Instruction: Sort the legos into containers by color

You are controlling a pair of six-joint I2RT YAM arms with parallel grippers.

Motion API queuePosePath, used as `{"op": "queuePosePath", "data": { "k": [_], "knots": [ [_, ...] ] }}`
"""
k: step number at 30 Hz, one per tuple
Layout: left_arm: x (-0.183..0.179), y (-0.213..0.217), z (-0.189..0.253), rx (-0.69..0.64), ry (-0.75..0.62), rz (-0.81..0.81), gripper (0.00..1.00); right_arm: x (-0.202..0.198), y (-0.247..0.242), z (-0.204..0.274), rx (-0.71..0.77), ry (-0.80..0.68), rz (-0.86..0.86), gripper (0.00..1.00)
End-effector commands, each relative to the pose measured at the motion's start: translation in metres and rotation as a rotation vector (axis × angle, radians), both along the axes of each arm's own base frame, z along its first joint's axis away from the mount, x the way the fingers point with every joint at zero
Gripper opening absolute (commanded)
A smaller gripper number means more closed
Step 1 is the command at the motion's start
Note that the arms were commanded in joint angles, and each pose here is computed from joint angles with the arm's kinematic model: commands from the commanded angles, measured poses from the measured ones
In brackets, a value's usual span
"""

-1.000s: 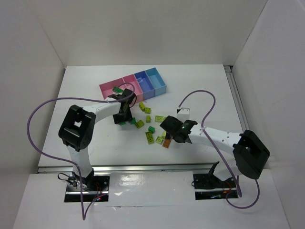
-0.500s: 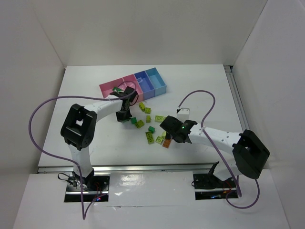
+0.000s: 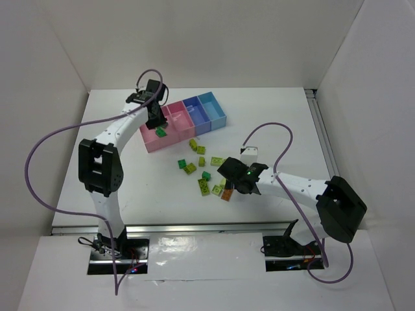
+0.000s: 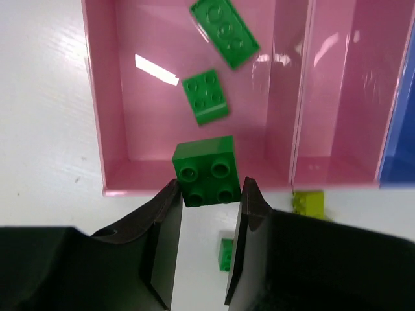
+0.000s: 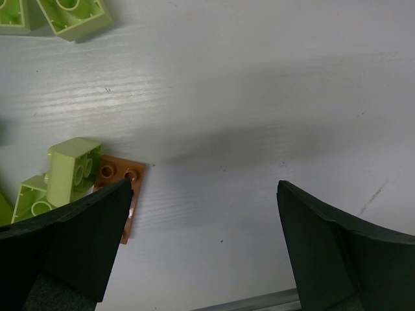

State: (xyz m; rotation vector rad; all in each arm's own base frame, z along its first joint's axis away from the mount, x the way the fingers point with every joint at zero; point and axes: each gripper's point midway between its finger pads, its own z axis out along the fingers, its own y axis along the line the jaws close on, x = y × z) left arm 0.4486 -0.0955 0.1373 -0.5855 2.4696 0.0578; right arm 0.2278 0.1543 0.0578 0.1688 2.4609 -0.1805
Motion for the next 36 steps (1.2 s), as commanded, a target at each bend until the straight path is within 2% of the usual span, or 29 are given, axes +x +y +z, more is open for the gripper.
{"op": "queuePosePath", "data": {
  "k": [1, 3, 4, 10, 14, 16, 17, 19, 26, 36],
  "knots": [
    [0.019, 0.008, -0.010, -0.012, 0.049, -0.009, 0.36, 0.008, 0.009, 0.014, 0.029, -0.047, 0.002, 1.00],
    [0.024, 0.009, -0.018, -0.020, 0.077, -0.018, 0.64, 0.008, 0.006, 0.017, 0.022, -0.053, -0.001, 1.00],
    [0.024, 0.009, -0.015, -0.021, 0.074, -0.018, 0.66, 0.008, 0.007, 0.019, 0.035, -0.060, -0.008, 1.00],
    [-0.004, -0.015, 0.021, -0.005, 0.007, -0.117, 0.64, 0.005, 0.001, 0.017, 0.026, -0.064, -0.011, 1.00],
    [-0.058, -0.036, -0.013, -0.071, 0.082, -0.138, 0.64, 0.005, 0.007, 0.012, 0.044, -0.051, -0.013, 1.00],
    [-0.083, -0.050, -0.040, -0.112, 0.128, -0.153, 0.68, 0.005, 0.011, 0.008, 0.039, -0.046, -0.004, 1.00],
    [-0.088, -0.054, -0.047, -0.118, 0.137, -0.145, 0.73, 0.004, 0.011, 0.007, 0.038, -0.038, 0.007, 1.00],
    [-0.093, -0.071, -0.056, -0.165, 0.154, -0.167, 0.80, 0.004, 0.012, 0.008, 0.031, -0.032, 0.007, 1.00],
    [-0.096, -0.103, -0.093, -0.143, 0.225, -0.214, 0.81, 0.003, 0.006, 0.019, 0.051, -0.064, -0.014, 1.00],
    [-0.088, -0.094, -0.107, -0.082, 0.230, -0.154, 0.71, -0.003, -0.001, 0.015, 0.038, -0.050, -0.021, 1.00]
  ]
}}
